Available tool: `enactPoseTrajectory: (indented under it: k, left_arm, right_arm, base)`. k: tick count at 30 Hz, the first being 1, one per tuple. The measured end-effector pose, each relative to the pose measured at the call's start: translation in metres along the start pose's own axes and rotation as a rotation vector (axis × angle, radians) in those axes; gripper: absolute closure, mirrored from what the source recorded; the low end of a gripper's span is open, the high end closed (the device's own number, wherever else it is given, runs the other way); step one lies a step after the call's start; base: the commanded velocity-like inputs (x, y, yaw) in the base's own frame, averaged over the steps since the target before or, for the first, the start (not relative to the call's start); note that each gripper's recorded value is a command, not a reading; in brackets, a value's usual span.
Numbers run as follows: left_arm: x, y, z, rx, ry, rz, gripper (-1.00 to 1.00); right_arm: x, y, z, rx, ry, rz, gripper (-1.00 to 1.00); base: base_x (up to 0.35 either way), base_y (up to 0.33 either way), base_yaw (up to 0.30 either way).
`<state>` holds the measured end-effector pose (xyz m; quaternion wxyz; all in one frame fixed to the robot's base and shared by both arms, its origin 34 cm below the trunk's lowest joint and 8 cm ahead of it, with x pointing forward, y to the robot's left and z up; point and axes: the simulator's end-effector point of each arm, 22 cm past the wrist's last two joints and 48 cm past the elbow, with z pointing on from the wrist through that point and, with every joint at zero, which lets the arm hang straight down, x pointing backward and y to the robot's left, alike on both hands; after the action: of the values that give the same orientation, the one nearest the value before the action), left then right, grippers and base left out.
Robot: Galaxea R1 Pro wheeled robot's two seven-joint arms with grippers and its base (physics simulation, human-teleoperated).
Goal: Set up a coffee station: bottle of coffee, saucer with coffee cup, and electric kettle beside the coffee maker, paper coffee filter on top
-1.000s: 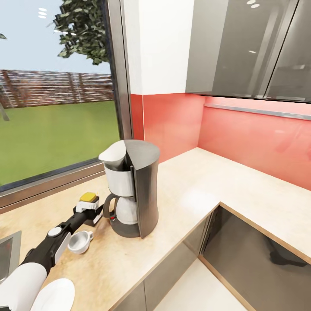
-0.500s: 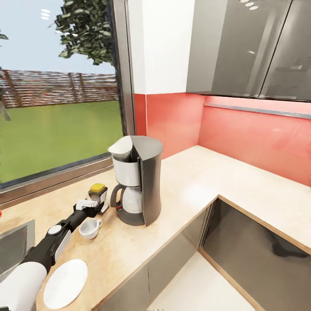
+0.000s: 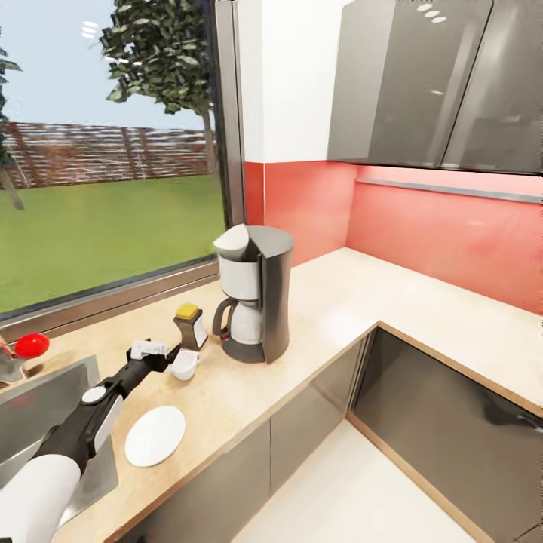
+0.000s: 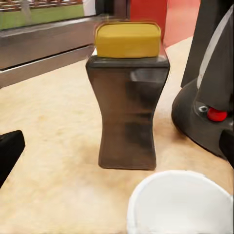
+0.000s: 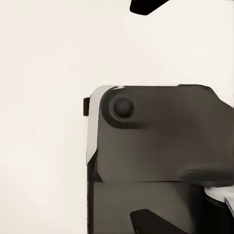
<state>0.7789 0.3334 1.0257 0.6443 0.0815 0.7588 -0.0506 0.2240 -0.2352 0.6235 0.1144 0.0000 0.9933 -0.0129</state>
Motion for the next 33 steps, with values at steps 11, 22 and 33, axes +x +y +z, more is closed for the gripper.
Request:
enactPoseTrajectory:
  k: [11,22,33]
  left_arm:
    - [0.000,-0.007,-0.004,0.033,-0.001,0.010,-1.00]
    - [0.021,-0.008,-0.025,0.118,0.029,-0.004,-1.00]
    - [0.002,0.014,-0.036,0.072,0.004,-0.082,-1.00]
  right_arm:
    - [0.000,0.000,0.000,0.001,-0.001,0.004,-1.00]
    - [0.000,0.000,0.000,0.001,-0.001,0.004,-1.00]
    - [-0.001,-0.001,0.000,0.003,-0.003,0.005,-1.00]
  base:
    - [-0.068,0.028,0.082]
    - [0.000,0.000,0.275]
    - [0.000,0.000,0.195]
